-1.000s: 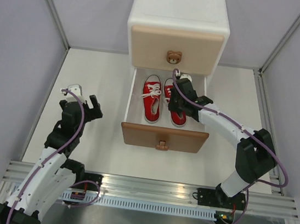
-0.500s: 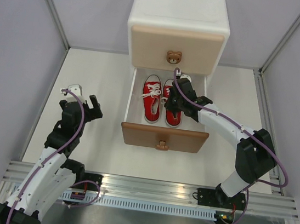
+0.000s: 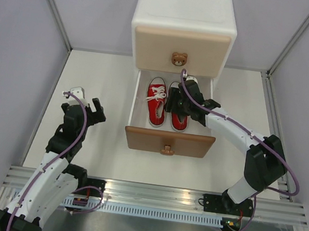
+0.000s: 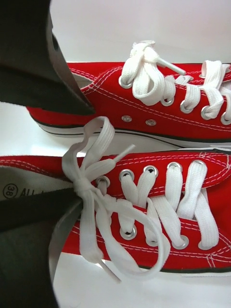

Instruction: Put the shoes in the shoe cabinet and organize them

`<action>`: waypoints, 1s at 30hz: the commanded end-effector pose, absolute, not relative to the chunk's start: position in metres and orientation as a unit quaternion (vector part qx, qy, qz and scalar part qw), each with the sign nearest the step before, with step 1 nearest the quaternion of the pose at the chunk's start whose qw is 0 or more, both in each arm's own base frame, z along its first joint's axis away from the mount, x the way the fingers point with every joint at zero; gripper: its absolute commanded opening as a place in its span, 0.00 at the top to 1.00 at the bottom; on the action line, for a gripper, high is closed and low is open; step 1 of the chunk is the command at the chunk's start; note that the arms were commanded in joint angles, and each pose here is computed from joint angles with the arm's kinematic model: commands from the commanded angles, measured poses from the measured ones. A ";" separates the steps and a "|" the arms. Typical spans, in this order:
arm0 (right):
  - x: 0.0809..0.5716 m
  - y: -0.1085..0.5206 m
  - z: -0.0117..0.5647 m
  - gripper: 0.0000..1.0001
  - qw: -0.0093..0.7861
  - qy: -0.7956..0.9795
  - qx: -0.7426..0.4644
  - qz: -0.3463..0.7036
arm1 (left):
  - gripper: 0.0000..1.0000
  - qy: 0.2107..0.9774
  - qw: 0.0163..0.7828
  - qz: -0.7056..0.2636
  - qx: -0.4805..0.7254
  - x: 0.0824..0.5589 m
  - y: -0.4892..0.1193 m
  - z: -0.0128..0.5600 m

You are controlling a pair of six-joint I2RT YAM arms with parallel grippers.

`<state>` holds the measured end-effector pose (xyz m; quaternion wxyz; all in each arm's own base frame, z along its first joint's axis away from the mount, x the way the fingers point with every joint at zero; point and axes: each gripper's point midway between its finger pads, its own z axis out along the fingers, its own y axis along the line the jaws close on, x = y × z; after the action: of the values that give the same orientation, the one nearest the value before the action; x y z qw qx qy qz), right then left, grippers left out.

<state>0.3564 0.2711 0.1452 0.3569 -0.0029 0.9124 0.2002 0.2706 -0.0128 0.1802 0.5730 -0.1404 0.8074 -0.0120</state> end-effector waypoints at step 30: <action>0.343 0.252 0.304 0.15 0.525 0.805 -0.066 0.268 | 0.03 0.761 0.629 -0.079 -0.135 0.268 -0.028 0.229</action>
<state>0.3481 0.2548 0.2611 0.4845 -0.0571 0.8373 0.2470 0.2641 -0.0180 0.2013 0.6034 -0.1362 0.7846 -0.0419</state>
